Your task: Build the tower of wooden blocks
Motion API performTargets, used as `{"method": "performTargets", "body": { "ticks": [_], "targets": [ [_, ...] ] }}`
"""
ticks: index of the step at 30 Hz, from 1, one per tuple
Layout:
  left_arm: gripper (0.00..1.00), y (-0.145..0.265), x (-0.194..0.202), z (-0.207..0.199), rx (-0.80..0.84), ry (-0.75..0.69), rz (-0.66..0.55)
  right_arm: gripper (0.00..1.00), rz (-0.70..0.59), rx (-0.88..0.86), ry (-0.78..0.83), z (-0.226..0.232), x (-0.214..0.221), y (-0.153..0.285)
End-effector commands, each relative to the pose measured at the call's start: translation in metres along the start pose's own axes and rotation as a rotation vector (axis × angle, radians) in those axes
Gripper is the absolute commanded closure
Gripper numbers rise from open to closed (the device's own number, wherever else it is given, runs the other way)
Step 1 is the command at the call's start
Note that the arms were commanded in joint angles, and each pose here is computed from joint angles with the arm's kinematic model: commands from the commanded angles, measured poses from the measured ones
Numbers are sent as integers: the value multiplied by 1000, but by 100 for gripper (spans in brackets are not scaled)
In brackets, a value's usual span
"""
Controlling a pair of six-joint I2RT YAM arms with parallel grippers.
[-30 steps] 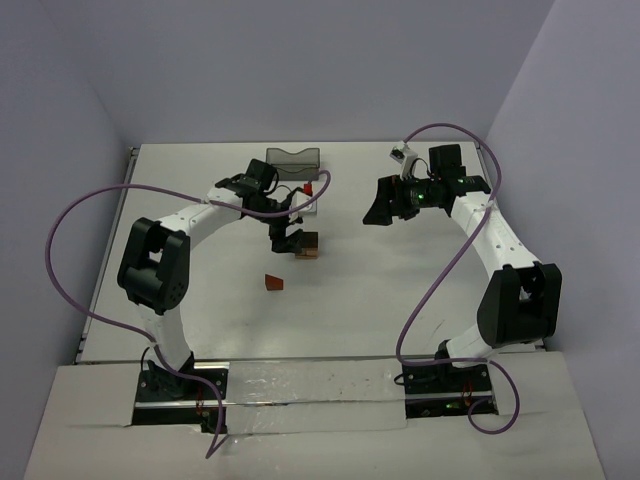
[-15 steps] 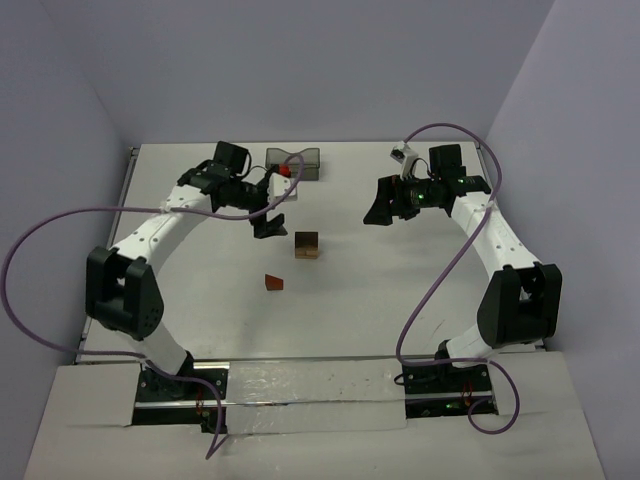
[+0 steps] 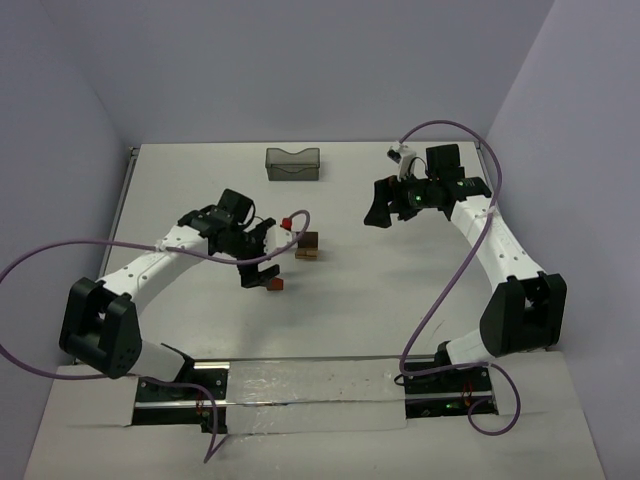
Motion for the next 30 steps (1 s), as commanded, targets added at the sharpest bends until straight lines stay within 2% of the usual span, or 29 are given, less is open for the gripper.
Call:
{"method": "performTargets", "body": {
  "ticks": [1, 6, 27, 30],
  "targets": [
    [7, 3, -3, 6, -91, -56, 44, 0, -54, 24, 66, 9, -17, 14],
    [15, -17, -1, 2, -49, -52, 98, 0, -50, 33, 66, 8, -15, 15],
    [25, -65, 14, 12, -7, -29, 184, 0, -41, 66, 76, 4, -12, 15],
    [31, -69, 18, 12, 4, -26, 203, 0, -43, 63, 74, 4, -13, 15]
  ]
}}
Point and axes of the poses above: each gripper's point midway between its finger pads, its own y axis back along the fingers, its own z axis along the line the jaws close on, x = y × z, the point moved 6 cm from there along y, back along the fingers, and after that the axes turned 4 degrees about -y, right-handed, at the moved point
